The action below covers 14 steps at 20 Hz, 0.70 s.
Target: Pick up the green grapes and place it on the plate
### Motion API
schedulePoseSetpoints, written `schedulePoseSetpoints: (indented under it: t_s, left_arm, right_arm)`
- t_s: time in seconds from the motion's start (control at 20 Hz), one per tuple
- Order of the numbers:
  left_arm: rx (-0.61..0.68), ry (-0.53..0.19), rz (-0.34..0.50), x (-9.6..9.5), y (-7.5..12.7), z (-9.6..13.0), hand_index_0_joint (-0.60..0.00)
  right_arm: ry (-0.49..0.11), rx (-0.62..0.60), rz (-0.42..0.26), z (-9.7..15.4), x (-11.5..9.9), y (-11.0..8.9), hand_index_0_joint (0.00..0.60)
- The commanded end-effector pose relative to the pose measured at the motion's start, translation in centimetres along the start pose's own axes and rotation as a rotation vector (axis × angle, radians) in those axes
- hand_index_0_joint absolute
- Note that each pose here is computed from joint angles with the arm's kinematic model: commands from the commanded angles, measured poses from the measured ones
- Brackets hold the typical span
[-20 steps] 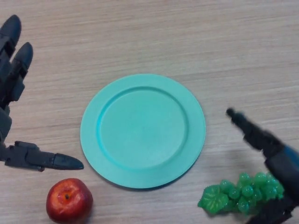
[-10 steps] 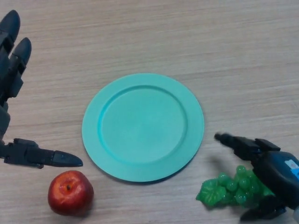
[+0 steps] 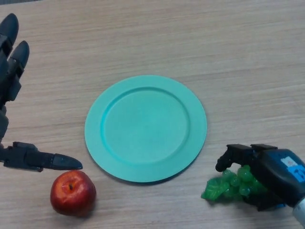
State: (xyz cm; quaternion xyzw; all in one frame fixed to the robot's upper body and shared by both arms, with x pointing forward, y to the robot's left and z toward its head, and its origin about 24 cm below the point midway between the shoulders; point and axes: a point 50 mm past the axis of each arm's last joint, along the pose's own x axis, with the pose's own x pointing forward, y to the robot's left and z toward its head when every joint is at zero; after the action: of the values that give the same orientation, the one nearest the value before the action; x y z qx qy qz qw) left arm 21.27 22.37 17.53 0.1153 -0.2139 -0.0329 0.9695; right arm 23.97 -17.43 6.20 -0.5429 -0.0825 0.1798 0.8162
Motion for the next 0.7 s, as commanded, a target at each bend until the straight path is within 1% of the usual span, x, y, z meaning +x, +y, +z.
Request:
schedulePoseSetpoints:
  t_s: [0.05,0.1,0.15,0.2,0.25,0.3,0.35,0.4,0.45,0.5,0.55,0.6,0.65,0.7]
  left_arm:
    - [0.123,-0.225,0.073,-0.1,1.8,3.3,0.000]
    - [0.121,-0.227,0.076,0.0,1.9,3.4,0.000]
    - [0.119,-0.230,0.078,0.1,2.0,3.5,0.000]
    - [0.113,-0.239,0.086,0.2,2.3,3.7,0.000]
    - [0.112,-0.242,0.091,0.3,2.5,3.7,0.000]
    - [0.114,-0.244,0.097,0.3,2.8,3.8,0.000]
    - [0.116,-0.243,0.098,0.4,2.8,3.8,0.000]
    - [0.120,-0.239,0.096,0.3,2.7,3.6,0.000]
    - [0.118,-0.236,0.091,0.3,2.5,3.5,0.000]
    - [0.108,-0.227,0.082,0.2,2.4,3.3,0.000]
    - [0.105,-0.224,0.079,0.1,2.3,3.3,0.000]
    - [0.103,-0.220,0.077,0.1,2.3,3.2,0.000]
    - [0.103,-0.218,0.076,0.1,2.4,3.2,0.000]
    - [0.099,-0.216,0.077,0.0,2.5,3.2,0.000]
  right_arm:
    - [-0.124,-0.082,-0.208,2.1,0.6,-5.8,0.600]
    - [-0.157,-0.115,-0.228,3.4,1.3,-7.6,0.600]
    - [-0.178,-0.126,-0.235,4.2,1.7,-8.4,0.600]
    - [-0.242,-0.160,-0.283,6.1,2.7,-10.3,0.600]
    - [-0.269,-0.164,-0.290,7.0,3.2,-10.9,0.600]
    - [-0.337,-0.191,-0.312,9.2,4.2,-12.2,0.600]
    - [-0.376,-0.206,-0.331,10.2,4.7,-12.7,0.600]
    - [-0.441,-0.271,-0.364,12.2,5.8,-13.6,0.600]
    - [-0.465,-0.286,-0.384,13.0,6.2,-13.9,0.600]
    - [-0.509,-0.290,-0.407,14.7,7.1,-14.1,0.600]
    - [-0.520,-0.270,-0.412,15.3,7.4,-14.1,0.600]
    - [-0.542,-0.041,-0.409,17.0,8.1,-14.1,0.600]
    - [-0.552,0.001,-0.440,17.5,8.2,-14.4,0.600]
    - [-0.542,0.019,-0.459,18.0,8.6,-14.3,0.600]
